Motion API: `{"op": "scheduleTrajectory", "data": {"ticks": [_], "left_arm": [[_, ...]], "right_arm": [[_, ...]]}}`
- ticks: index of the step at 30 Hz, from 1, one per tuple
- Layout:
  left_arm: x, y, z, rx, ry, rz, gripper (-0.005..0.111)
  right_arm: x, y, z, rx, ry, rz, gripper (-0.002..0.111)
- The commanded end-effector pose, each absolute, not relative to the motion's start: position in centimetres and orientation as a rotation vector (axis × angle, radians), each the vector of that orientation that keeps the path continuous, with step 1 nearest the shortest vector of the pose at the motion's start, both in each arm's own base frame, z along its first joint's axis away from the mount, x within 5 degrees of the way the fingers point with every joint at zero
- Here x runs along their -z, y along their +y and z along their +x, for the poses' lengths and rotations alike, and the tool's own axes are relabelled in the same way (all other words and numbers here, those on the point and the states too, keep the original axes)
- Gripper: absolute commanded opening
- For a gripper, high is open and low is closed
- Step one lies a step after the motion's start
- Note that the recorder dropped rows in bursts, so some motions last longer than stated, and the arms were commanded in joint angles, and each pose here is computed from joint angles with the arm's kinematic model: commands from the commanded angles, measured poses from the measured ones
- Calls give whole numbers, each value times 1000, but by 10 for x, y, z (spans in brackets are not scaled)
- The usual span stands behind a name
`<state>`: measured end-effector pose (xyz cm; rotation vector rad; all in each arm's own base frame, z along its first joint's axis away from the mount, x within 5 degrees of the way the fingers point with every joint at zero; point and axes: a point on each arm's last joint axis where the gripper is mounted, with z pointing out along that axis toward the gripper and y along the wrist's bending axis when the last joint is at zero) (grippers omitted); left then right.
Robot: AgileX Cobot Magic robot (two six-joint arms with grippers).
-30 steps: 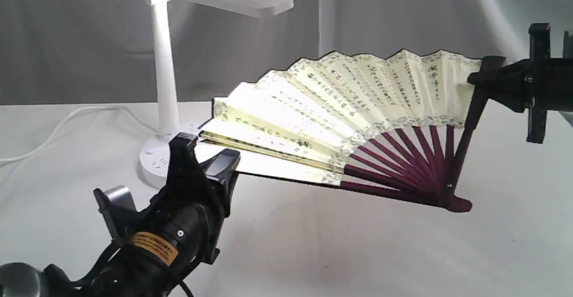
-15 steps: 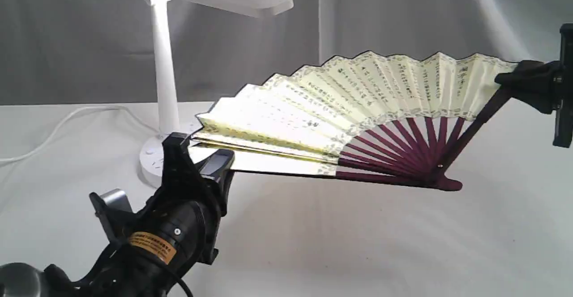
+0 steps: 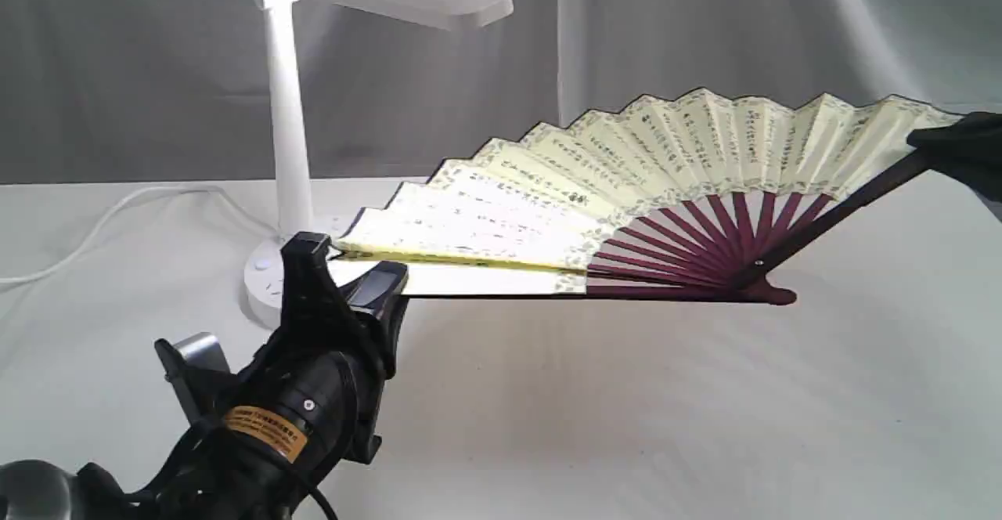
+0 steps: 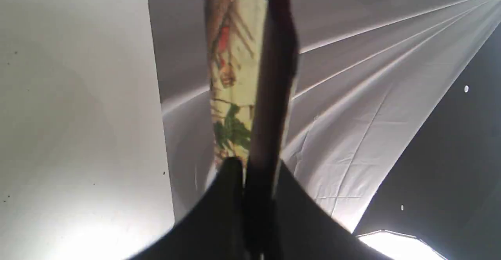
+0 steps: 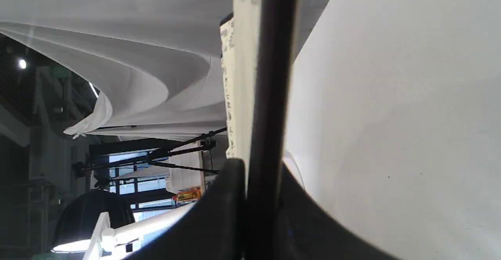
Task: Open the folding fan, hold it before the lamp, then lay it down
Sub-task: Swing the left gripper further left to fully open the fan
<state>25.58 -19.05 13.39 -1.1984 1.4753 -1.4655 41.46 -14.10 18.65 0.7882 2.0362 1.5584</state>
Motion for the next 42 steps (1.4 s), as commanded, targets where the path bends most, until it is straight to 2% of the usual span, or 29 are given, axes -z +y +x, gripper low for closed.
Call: {"op": "scheduleTrajectory", "data": {"ticks": [1,18,26,42], "left_arm": [[-139,-184,258,1469,1382,-1262,0],[-139,-184,257,1475,1387,-1255,0],[-157,-179,252,1512,1342,-1246,0],[-170,-156,229,1503,1328,-1252,0]], "right_arm": [[-188,-155,409,-1477,2048,766,0],[-186,-160,405,-1455,2073,774,0],[-188,-160,407,-1473,2043,785,0],[-208,-143,392,-1523,1972,811,0]]}}
